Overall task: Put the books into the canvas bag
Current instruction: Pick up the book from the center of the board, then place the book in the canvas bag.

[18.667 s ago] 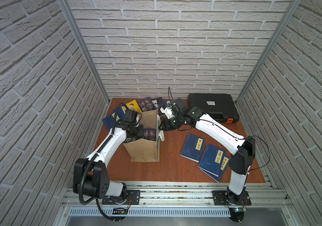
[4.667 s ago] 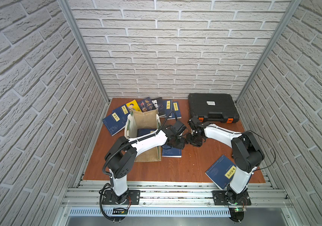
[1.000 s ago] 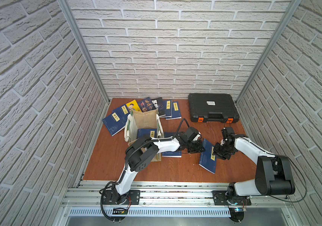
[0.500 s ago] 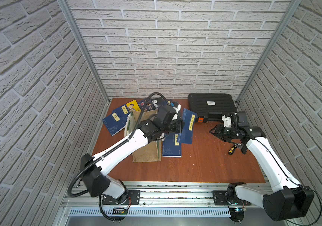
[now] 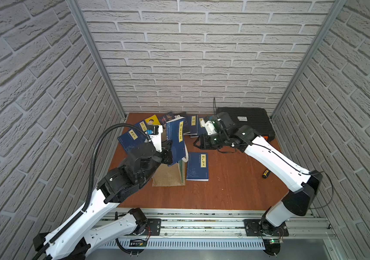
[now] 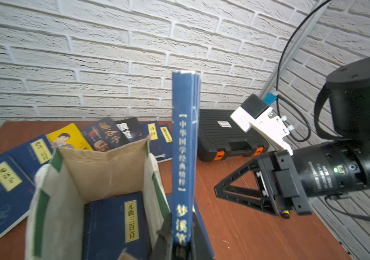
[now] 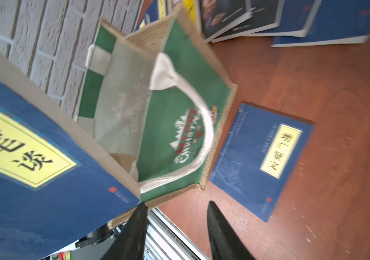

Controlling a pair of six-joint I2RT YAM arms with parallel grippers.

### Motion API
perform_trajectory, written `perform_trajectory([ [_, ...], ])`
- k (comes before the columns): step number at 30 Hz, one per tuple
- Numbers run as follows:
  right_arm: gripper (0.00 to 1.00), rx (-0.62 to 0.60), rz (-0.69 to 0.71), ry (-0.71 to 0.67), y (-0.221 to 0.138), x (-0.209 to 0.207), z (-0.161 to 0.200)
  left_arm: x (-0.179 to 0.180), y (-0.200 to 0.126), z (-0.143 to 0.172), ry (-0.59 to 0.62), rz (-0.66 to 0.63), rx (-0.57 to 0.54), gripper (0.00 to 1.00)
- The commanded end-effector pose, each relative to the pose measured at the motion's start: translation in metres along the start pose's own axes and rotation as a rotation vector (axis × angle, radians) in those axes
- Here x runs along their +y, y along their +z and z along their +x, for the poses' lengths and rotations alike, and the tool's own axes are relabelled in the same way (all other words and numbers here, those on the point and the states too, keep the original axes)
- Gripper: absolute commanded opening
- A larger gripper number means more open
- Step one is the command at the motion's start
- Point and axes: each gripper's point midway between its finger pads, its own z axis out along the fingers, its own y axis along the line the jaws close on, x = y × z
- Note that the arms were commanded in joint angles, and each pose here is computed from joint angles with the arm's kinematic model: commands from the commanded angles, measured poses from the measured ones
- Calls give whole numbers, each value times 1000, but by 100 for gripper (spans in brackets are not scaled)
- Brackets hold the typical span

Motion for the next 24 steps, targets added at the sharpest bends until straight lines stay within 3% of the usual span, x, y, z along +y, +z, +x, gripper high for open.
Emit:
perform_trajectory([
  [1,45,28,-51,-72,17,33,-2,25,-19,-10,-34,-88,-67,0],
  [10,46,99,-65,-70,51,45,3,50,-53,-25,-33,-158,-119,0],
  [14,37,112,-27,-68,51,34,9,51,-53,-36,21,-191,-119,0],
  [20,35,101,11,-73,44,21,19,44,-26,-44,81,-237,-14,0],
  [24,35,97,19,-76,40,17,22,41,6,-36,-14,-168,105,0],
])
